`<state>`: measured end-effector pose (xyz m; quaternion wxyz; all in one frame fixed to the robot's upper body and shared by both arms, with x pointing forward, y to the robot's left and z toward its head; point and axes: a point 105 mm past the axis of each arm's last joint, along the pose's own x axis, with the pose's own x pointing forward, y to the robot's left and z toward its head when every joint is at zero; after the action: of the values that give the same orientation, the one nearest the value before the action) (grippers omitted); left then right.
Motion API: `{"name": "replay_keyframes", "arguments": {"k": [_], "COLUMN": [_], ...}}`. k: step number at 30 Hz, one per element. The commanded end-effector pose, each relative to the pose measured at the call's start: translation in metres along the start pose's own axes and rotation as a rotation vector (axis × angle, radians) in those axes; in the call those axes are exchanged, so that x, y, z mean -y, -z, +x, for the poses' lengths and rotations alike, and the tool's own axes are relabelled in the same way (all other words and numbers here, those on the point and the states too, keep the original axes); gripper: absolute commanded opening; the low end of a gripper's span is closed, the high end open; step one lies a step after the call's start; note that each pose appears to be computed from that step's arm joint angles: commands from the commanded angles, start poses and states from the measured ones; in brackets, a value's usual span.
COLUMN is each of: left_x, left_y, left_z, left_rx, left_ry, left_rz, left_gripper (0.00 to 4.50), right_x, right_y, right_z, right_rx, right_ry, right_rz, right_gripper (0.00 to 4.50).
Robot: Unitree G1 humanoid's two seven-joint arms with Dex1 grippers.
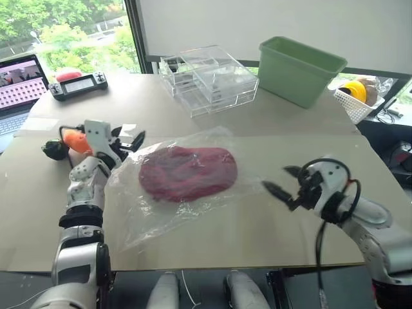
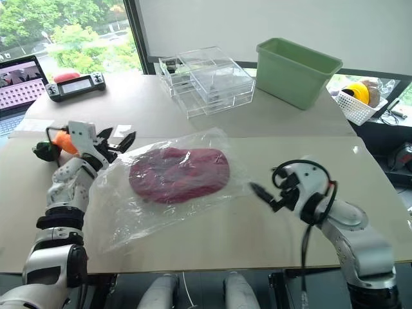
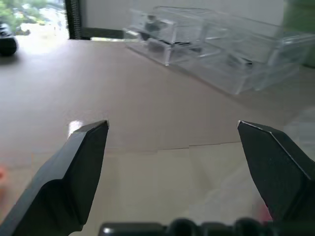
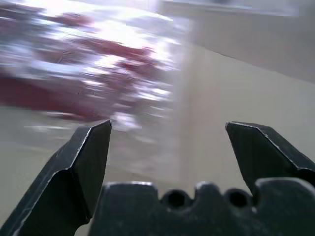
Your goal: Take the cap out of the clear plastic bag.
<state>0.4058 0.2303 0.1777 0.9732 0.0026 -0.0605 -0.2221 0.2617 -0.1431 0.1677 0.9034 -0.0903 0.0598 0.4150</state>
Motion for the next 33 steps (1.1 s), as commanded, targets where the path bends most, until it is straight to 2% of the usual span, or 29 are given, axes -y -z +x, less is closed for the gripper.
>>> {"name": "replay_keyframes", "arguments": {"k": [1, 4, 8, 14, 19, 22, 25, 33], "left_x": [0.042, 0.075, 0.102, 0.15, 0.175, 0.184, 0.183, 0.155], "left_y": [-0.026, -0.031, -0.035, -0.011, 0.018, 0.035, 0.044, 0.063], "left_z": [-0.017, -0.039, -0.062, -0.091, -0.092, -0.084, -0.079, -0.056], "left_rx": [-0.029, -0.116, -0.216, -0.349, -0.353, -0.326, -0.304, -0.267], "left_ry": [0.312, 0.536, 0.72, 0.952, 0.96, 0.91, 0.879, 0.686], "left_rz": [0.04, 0.041, 0.076, 0.169, 0.225, 0.362, 0.48, 0.855], "left_gripper": [4.5, 4.5, 4.5, 4.5, 4.5, 4.5, 4.5, 4.5], "right_x": [-0.043, -0.053, -0.043, -0.037, -0.036, -0.036, -0.036, -0.036], "right_y": [-0.016, -0.02, -0.02, -0.013, -0.012, -0.009, -0.008, -0.009], "right_z": [-0.006, -0.009, -0.005, -0.002, -0.002, -0.004, -0.004, -0.006], "right_rx": [0.0, -0.01, -0.008, -0.023, -0.021, -0.033, -0.039, -0.033], "right_ry": [-0.263, -0.331, -0.283, -0.255, -0.244, -0.238, -0.233, -0.215], "right_rz": [0.017, 0.023, 0.014, 0.024, 0.032, 0.042, 0.042, 0.046], "right_gripper": [4.47, 4.47, 4.47, 4.47, 4.47, 4.47, 4.47, 4.47]}}
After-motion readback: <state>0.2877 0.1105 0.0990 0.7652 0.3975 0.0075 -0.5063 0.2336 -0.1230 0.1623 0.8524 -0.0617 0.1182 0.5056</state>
